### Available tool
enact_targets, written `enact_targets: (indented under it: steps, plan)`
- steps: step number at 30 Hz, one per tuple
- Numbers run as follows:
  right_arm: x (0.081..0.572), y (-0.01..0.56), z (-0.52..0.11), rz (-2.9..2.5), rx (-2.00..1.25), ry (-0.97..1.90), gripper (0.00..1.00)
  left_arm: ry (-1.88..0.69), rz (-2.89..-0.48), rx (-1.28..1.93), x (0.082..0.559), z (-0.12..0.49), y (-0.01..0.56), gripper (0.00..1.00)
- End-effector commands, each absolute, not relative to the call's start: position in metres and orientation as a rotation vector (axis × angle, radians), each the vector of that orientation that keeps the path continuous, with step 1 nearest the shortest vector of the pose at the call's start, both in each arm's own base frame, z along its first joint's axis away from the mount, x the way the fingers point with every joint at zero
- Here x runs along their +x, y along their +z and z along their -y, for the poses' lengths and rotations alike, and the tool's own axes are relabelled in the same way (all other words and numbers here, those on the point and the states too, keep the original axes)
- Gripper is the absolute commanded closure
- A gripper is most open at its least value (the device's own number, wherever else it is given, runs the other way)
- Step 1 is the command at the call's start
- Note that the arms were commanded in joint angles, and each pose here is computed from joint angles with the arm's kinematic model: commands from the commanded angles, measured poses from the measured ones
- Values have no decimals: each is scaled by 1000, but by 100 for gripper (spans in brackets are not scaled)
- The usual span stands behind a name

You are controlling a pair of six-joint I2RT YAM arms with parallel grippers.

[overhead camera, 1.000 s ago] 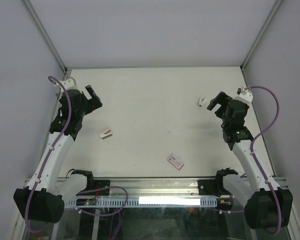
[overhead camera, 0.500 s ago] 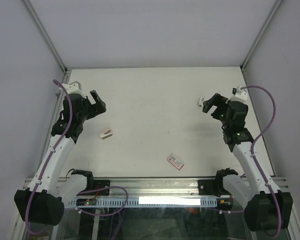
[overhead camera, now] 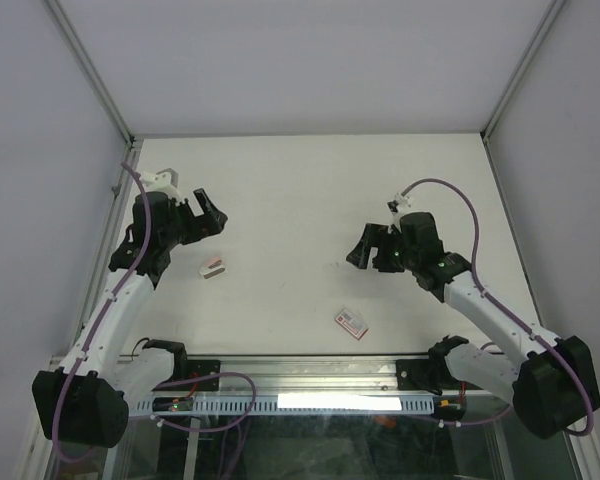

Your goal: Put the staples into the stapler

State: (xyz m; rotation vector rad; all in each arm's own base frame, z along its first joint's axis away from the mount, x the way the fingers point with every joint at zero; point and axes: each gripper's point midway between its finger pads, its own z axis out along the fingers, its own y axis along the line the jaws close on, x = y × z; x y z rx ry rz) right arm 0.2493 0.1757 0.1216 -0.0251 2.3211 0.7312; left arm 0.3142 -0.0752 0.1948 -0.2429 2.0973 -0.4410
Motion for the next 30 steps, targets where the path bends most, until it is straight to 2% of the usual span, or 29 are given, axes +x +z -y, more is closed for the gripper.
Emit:
enact_targets:
  steps: [1, 7, 11, 16, 30]
  plan:
    - [245, 117, -182, -2368, 38, 724, 18, -632, -2085, -327, 309, 97, 188, 1]
    - [240, 113, -199, -2388, 14, 775, 18, -683, -2121, -632, 283, 92, 122, 1]
    - [221, 98, -204, -2456, -6, 814, 18, -705, -2096, -670, 274, 91, 118, 1]
    - [192, 79, -207, -2543, -48, 838, 18, -585, -2144, -716, 266, 76, 104, 1]
    - [142, 48, -210, -2670, -161, 850, 18, -653, -2175, -692, 260, 87, 97, 1]
